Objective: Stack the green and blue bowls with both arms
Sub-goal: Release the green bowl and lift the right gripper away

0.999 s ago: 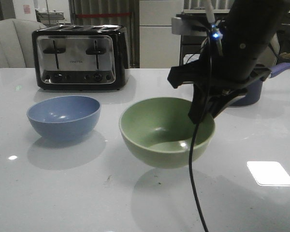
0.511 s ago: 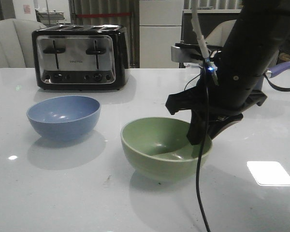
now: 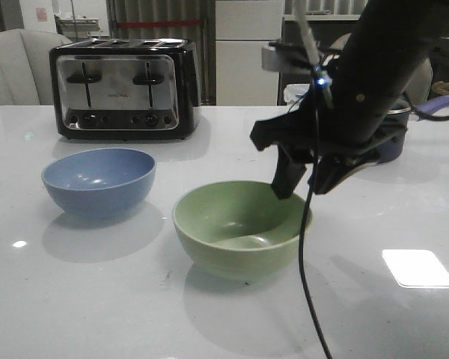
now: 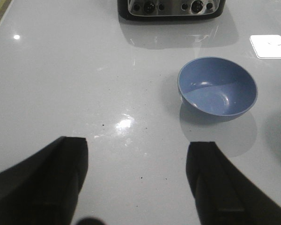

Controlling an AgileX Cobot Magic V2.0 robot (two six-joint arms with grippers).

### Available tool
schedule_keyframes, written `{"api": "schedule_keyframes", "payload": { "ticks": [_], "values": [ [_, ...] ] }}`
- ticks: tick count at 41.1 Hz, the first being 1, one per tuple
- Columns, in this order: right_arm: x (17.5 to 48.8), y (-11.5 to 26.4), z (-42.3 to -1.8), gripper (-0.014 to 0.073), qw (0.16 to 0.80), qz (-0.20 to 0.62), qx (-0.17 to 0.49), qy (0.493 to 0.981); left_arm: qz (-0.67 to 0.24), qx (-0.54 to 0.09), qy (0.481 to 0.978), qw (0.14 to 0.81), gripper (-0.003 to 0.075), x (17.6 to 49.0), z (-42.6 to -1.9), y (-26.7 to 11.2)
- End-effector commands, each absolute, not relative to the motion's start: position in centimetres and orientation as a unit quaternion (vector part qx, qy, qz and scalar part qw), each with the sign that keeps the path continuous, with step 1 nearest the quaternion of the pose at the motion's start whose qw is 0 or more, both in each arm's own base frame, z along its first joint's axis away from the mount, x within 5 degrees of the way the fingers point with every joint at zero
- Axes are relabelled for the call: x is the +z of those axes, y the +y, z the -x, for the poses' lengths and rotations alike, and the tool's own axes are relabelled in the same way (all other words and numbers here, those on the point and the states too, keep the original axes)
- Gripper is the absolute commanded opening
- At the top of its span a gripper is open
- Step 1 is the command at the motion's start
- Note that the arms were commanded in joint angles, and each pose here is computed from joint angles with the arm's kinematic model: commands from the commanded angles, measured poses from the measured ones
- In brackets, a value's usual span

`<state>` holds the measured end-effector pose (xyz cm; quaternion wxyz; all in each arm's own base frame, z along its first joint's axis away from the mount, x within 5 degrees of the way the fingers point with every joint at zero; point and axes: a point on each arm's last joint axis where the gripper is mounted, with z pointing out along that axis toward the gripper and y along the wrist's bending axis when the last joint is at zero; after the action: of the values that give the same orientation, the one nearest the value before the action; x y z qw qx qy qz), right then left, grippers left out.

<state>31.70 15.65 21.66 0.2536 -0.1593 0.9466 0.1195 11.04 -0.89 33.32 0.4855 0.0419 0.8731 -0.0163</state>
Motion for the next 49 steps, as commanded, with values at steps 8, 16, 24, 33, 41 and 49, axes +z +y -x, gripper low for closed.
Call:
{"api": "schedule_keyframes", "payload": {
  "ticks": [8,16,24,33,41,49],
  "values": [
    [29.2,13.8,-24.9,0.0425,0.381,0.255,0.121,0.881,-0.042,-0.022,0.850,0.525,0.0507,34.8,-11.4,-1.0],
    [30.9,11.1,-19.4,0.0425,0.417,0.258,0.128,0.862,-0.044,-0.024,0.849,0.525,0.0507,34.8,-11.4,-1.1],
    [31.6,8.6,-14.6,0.0425,0.437,0.278,0.126,0.846,-0.043,-0.026,0.850,0.524,0.0507,34.7,-11.5,-1.1],
    [32.1,7.0,-11.5,0.0425,0.464,0.283,0.122,0.831,-0.062,-0.038,0.864,0.498,0.0507,34.0,-12.8,-1.8],
    [32.4,6.7,-11.1,0.0425,0.474,0.281,0.124,0.825,-0.105,-0.055,0.883,0.454,0.0507,33.3,-16.1,-3.8],
    [32.4,6.7,-11.0,0.0425,0.471,0.282,0.123,0.827,-0.118,-0.062,0.907,0.399,0.0507,31.9,-21.2,-5.8]
  ]
}}
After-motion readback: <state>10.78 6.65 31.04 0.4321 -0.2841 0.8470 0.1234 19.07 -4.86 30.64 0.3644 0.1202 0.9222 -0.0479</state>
